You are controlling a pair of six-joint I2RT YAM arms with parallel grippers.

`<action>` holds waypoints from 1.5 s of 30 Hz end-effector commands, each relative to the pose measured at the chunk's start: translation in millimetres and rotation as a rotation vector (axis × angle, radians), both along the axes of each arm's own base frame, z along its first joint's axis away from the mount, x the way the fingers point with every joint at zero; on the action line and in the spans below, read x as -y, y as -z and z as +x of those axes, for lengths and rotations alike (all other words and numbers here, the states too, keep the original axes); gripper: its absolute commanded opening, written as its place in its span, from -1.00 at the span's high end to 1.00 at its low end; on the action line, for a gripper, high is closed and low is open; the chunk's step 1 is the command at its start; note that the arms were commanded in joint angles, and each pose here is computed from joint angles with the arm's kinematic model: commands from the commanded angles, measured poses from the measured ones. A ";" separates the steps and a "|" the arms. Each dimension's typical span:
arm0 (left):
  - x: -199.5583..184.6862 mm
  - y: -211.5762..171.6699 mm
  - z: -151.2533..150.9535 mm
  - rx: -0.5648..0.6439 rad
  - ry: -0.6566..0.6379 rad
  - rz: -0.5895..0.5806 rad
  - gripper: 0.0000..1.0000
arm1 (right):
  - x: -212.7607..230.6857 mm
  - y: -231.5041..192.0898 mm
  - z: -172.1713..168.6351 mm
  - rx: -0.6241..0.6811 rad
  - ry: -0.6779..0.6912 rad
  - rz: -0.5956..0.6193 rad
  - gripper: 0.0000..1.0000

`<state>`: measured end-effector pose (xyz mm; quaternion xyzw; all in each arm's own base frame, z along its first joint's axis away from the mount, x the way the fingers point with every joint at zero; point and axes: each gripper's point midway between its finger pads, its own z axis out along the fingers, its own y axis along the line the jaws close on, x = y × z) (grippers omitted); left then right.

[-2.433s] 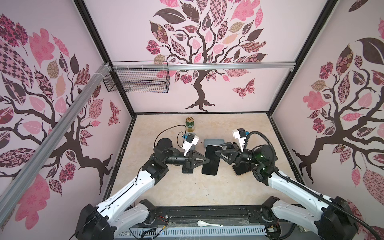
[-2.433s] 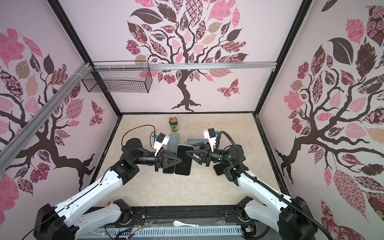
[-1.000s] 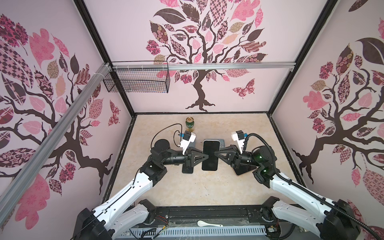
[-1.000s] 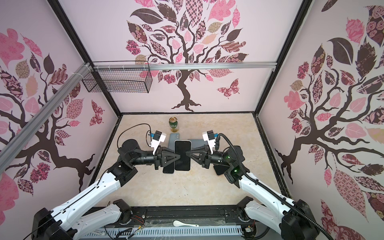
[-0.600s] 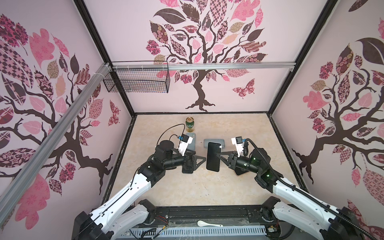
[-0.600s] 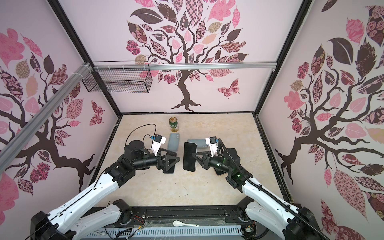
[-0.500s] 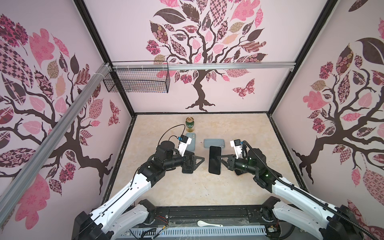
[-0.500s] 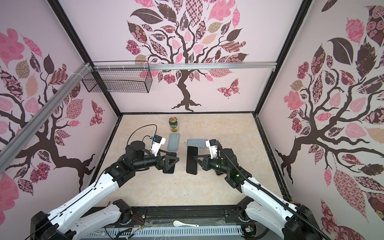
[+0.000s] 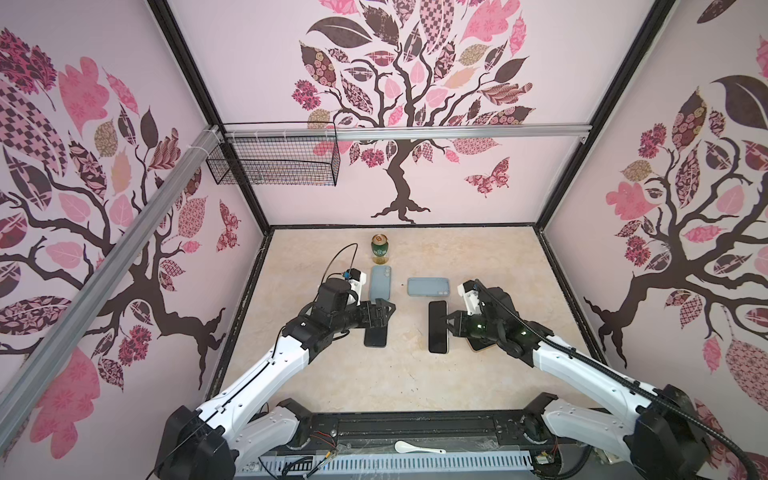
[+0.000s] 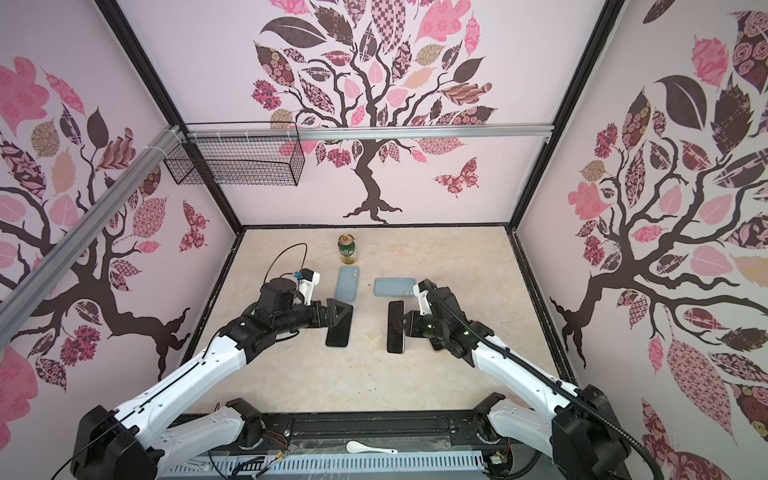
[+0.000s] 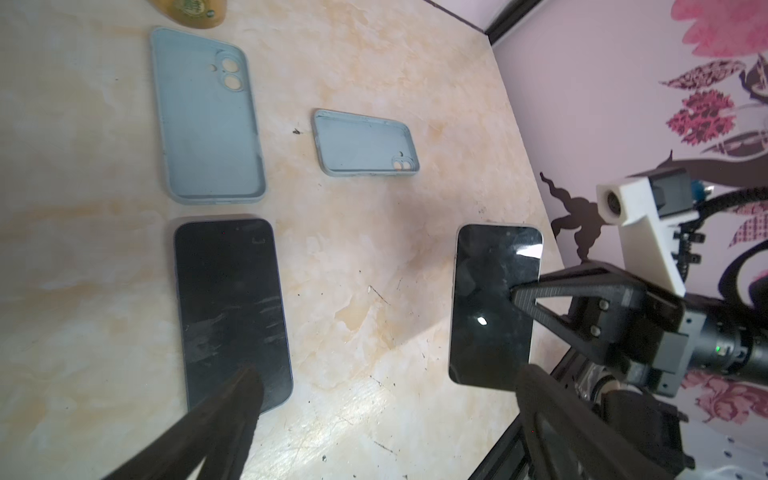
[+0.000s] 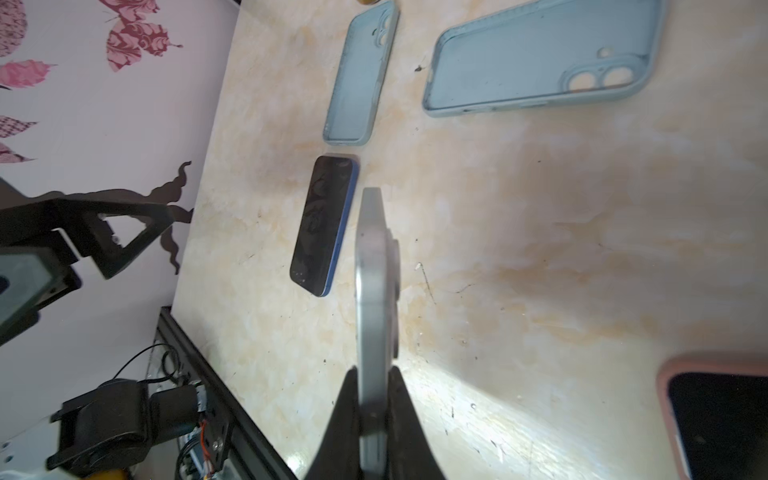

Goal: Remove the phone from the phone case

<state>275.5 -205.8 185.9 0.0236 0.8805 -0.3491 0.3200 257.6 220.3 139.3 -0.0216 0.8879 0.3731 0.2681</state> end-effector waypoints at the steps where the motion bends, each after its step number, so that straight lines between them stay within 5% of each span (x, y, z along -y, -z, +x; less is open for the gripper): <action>1: -12.5 5.6 13.0 -0.023 -0.088 -0.057 -0.96 | -18.0 -4.6 9.0 -0.032 -0.048 0.085 1.00; 12: -42.7 40.4 13.0 -0.082 -0.166 0.127 -0.97 | -66.5 10.0 31.3 -0.250 -0.044 0.264 1.00; 45: -21.2 64.7 4.9 -0.120 -0.045 0.153 -0.96 | -92.4 72.3 54.6 -0.332 -0.066 0.246 1.00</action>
